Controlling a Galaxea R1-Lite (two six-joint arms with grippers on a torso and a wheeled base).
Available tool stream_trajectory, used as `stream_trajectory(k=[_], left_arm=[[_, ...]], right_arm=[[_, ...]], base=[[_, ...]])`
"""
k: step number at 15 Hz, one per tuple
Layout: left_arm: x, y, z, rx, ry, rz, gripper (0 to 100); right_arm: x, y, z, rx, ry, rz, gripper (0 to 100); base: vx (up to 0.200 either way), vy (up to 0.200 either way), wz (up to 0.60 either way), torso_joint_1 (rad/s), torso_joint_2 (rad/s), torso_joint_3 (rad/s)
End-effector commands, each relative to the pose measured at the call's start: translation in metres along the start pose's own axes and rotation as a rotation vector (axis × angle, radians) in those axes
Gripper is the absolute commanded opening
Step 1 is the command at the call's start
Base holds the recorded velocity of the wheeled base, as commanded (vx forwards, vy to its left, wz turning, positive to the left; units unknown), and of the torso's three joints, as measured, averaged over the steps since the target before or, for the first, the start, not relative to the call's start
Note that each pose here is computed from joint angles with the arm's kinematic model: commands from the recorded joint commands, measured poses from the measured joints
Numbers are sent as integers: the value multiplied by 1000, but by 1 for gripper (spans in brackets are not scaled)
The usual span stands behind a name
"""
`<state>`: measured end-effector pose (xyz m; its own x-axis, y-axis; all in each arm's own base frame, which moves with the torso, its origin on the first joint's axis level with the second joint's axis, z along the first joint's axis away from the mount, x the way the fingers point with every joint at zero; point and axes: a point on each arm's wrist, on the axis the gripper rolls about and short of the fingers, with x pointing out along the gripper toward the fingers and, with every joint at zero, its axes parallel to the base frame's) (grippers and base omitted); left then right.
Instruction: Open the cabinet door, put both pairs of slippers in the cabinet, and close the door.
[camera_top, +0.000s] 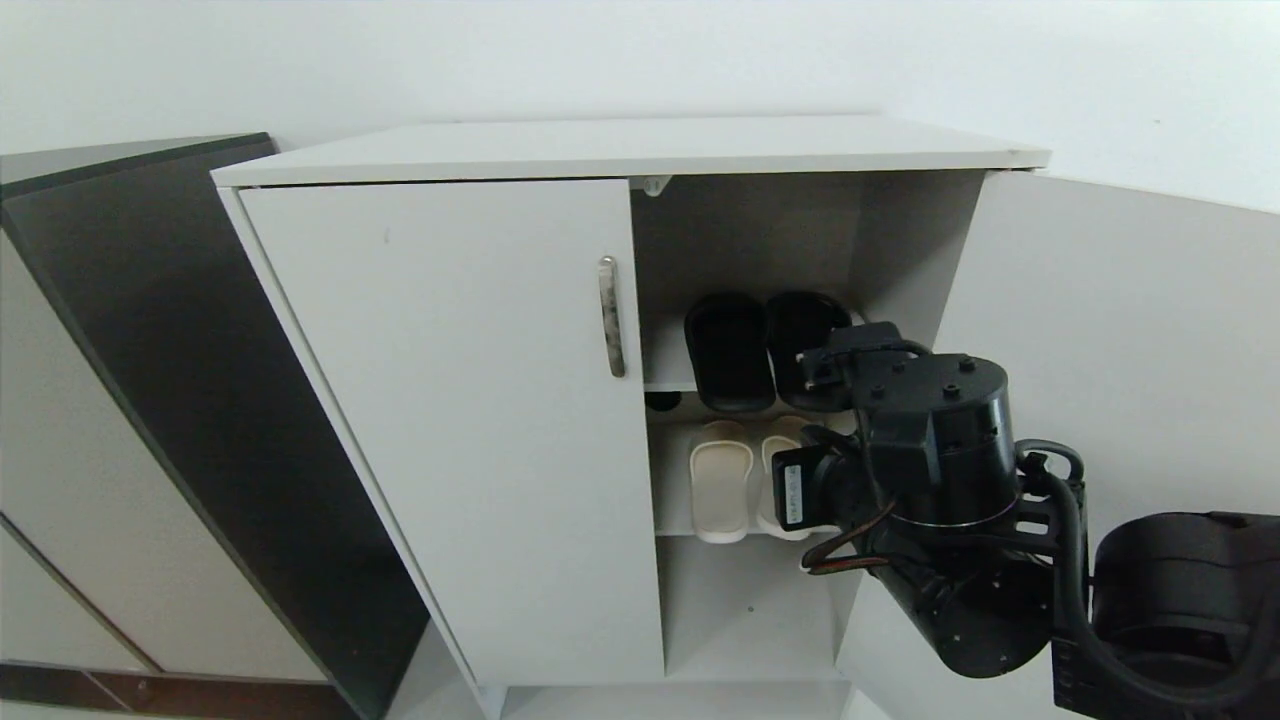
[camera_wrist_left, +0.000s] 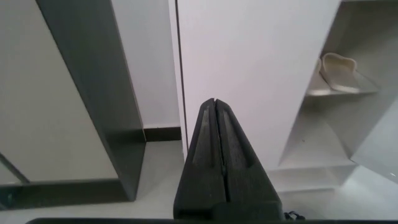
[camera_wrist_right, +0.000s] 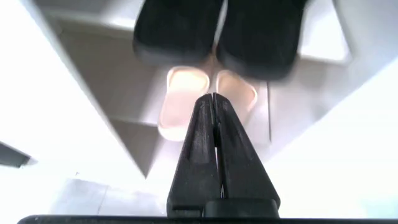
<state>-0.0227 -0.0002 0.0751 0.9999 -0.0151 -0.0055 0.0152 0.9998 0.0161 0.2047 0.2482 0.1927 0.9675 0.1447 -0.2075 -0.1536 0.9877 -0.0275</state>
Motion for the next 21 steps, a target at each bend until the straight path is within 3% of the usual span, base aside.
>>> stream_trajectory(k=[1,12,21], left_arm=[[0,0,0,-1,-1,0,0],[0,0,0,-1,1,0,0],[0,0,0,-4,-1,0,0]], right_arm=[[0,0,0,5,-5,1,0],[2,-3,-7,-11,3,0,0],[3,-7,-13,-35,18,-11,0]], base=[[-200,0,0,2,2,2],[-200,0,0,3,3,2],[0,0,0,0,0,0]])
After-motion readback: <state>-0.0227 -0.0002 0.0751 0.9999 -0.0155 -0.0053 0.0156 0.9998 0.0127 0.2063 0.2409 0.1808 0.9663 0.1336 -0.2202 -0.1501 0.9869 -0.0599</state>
